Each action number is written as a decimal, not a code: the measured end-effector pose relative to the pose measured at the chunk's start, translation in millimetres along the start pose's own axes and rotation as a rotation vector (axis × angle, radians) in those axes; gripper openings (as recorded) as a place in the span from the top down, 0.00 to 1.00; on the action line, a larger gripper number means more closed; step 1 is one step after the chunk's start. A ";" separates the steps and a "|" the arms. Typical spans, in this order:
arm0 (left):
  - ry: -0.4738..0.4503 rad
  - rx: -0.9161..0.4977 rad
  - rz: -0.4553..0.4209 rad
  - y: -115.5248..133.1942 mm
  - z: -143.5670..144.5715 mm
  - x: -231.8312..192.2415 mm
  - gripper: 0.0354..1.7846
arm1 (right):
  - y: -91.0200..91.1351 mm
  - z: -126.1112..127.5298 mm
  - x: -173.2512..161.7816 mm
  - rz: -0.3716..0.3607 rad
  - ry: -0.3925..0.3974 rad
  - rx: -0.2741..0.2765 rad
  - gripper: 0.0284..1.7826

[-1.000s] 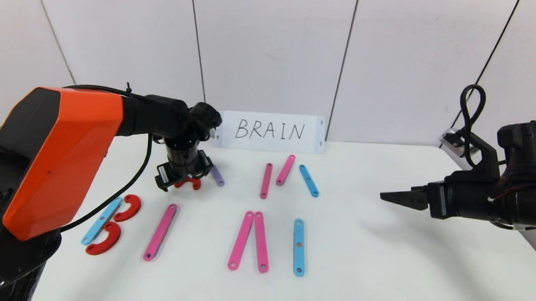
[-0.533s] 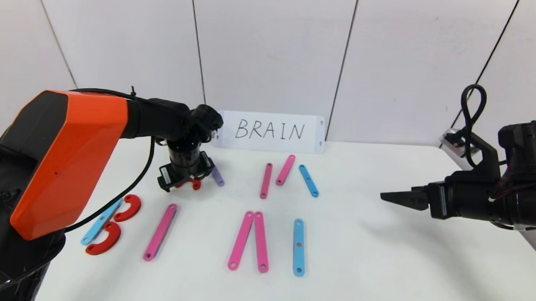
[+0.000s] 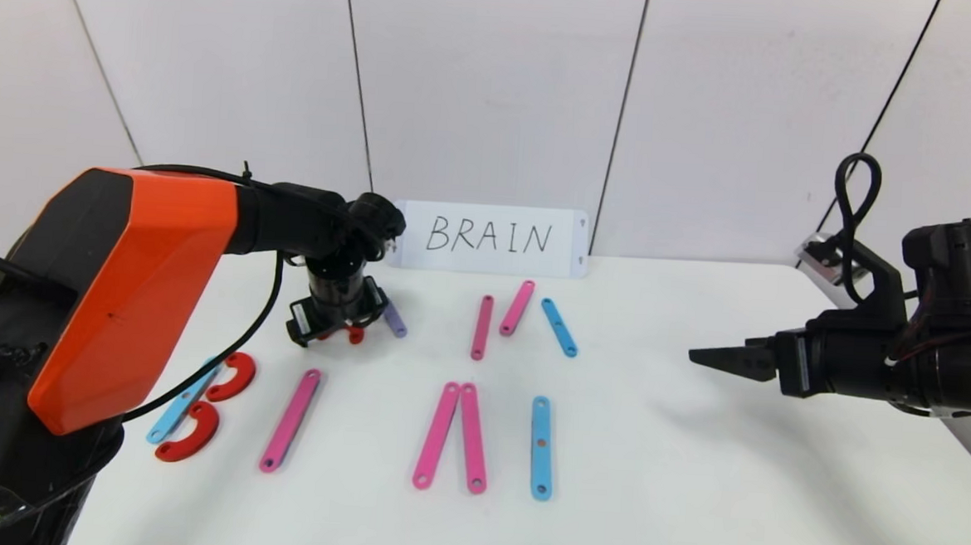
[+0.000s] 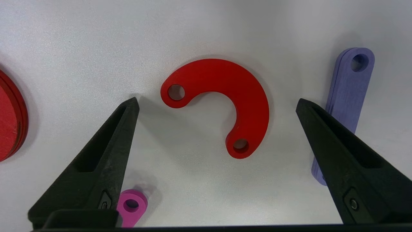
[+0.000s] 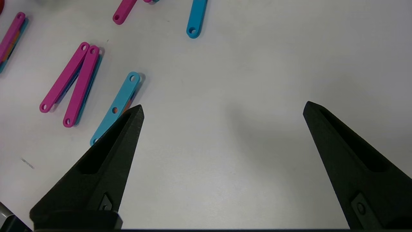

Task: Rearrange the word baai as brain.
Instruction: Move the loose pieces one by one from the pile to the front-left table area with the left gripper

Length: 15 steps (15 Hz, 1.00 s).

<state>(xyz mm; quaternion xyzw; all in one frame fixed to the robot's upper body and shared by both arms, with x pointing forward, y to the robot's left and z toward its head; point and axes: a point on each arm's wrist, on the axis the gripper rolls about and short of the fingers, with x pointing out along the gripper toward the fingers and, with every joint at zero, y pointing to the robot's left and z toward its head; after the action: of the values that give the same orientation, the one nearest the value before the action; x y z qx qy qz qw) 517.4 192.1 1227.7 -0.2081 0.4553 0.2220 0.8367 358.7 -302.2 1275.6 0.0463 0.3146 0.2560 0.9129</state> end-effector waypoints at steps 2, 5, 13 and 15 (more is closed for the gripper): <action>0.001 0.003 0.000 0.0 -0.1 0.3 0.13 | 0.2 0.2 -0.5 0.000 -0.002 -0.001 0.03; 0.005 0.005 0.004 -0.1 -1.1 0.9 0.35 | 0.4 0.0 -0.9 -0.001 -0.002 -0.001 0.03; 0.010 0.007 0.008 0.1 -1.8 1.9 0.86 | 2.4 -0.8 -0.9 0.004 0.001 -0.004 0.03; 0.011 0.009 0.008 0.2 -1.9 2.1 0.86 | 3.0 -1.0 -0.6 0.006 0.002 -0.006 0.03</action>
<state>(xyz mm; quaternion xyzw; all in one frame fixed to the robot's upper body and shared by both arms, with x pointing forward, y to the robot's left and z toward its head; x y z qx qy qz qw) 517.0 191.5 1224.9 -0.2035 0.4616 0.2224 0.8343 356.4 -300.0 1275.9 0.0445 0.3144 0.2596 0.9120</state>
